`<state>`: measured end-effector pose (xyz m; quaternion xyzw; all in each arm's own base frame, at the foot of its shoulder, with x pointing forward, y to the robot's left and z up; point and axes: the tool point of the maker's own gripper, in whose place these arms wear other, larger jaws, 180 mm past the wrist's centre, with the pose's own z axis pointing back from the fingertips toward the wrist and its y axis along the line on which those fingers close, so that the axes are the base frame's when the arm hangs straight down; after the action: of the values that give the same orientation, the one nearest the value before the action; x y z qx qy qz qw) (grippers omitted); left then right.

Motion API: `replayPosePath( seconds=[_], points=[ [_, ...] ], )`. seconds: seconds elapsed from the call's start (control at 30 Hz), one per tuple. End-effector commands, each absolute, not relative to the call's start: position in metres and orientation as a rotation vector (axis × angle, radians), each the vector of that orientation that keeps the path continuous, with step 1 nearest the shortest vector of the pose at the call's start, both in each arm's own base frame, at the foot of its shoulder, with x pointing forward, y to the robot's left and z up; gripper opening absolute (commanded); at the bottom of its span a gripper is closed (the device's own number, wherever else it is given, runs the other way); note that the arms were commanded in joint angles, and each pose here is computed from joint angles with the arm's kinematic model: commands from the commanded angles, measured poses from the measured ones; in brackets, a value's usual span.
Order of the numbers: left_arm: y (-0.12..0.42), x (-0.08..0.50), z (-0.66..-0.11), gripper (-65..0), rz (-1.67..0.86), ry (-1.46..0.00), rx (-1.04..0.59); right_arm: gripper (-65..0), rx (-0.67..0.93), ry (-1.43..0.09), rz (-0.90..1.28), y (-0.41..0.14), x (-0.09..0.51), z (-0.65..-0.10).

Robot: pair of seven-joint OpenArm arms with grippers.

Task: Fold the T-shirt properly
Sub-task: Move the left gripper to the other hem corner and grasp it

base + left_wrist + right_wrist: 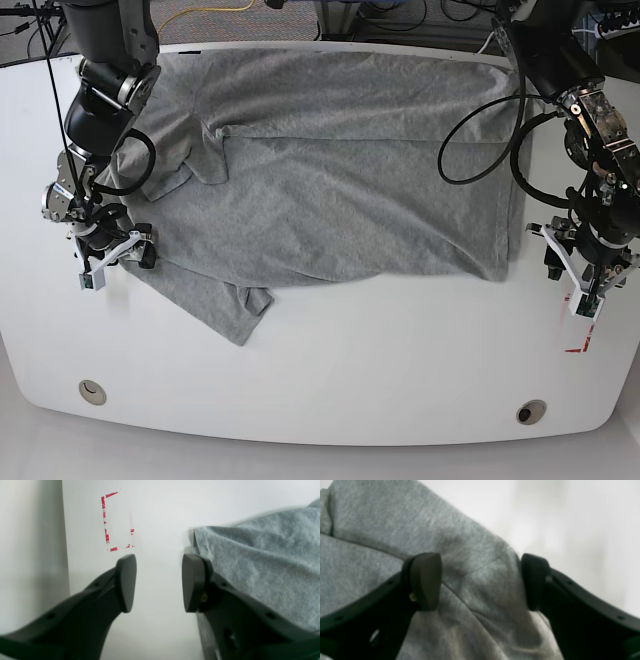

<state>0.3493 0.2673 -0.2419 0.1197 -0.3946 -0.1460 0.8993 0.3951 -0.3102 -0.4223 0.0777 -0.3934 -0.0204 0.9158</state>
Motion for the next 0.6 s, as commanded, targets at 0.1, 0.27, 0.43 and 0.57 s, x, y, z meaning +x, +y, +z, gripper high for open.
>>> replayPosePath(
  seconds=[0.1, 0.27, 0.43, 0.57],
  points=[
    [0.268, 0.355, -0.228, -36.9, -0.305, -0.866, 0.261, -22.0, 0.155, -0.815, -0.025, -0.311, 0.402, -0.414],
    [0.268, 0.352, -0.232, -36.8, -0.307, -0.854, 0.258, -35.2, 0.16, -0.822, -0.005, -0.305, 0.409, -0.41],
    [0.268, 0.352, -0.234, -36.5, -0.306, -0.85, 0.257, -41.2, 0.164, -0.809, 0.043, -0.293, 0.413, -0.411],
    [0.27, 0.351, -0.234, -36.4, -0.3, -0.849, 0.258, -46.3, 0.166, -0.813, 0.049, -0.291, 0.415, -0.409]
  ],
)
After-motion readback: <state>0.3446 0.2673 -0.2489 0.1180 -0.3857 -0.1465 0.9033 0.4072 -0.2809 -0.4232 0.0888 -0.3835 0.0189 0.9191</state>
